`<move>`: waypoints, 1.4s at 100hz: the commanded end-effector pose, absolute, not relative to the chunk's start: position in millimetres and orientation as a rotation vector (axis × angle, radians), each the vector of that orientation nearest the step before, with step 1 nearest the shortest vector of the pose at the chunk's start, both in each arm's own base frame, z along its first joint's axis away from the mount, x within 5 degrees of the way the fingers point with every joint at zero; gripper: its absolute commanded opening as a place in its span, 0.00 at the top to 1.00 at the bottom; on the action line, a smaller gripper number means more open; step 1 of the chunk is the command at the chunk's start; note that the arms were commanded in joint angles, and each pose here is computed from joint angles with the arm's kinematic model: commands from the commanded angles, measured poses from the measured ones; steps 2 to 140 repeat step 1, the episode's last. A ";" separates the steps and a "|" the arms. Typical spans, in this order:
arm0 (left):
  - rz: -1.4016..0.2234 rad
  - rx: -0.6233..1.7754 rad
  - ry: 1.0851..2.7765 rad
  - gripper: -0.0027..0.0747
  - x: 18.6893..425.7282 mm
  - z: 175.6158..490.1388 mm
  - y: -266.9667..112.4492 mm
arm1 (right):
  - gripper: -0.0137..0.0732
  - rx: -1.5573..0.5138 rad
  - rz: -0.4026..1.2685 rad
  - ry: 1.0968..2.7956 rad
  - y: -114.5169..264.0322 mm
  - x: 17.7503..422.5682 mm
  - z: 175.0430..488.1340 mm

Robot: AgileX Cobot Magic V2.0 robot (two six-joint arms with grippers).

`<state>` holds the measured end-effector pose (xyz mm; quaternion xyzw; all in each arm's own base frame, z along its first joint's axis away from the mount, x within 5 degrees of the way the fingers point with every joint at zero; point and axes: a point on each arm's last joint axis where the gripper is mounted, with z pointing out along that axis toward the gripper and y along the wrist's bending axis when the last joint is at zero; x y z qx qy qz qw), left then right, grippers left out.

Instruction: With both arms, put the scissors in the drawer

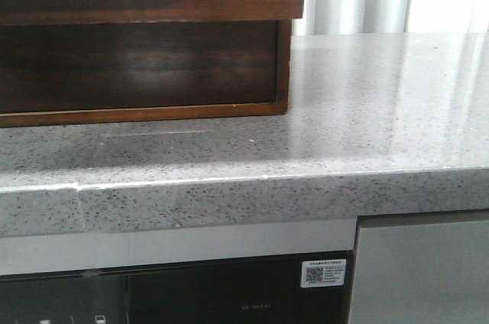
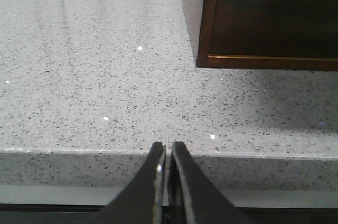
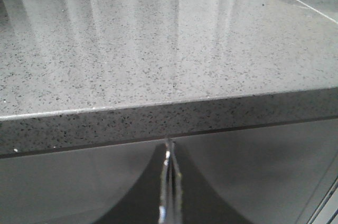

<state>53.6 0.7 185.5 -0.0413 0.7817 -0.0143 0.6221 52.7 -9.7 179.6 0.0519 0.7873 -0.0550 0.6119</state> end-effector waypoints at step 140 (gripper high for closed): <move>-0.037 -0.107 1.729 0.99 53.0 185.0 1.2 | 0.92 0.116 -0.131 1.798 -9.5 52.3 172.5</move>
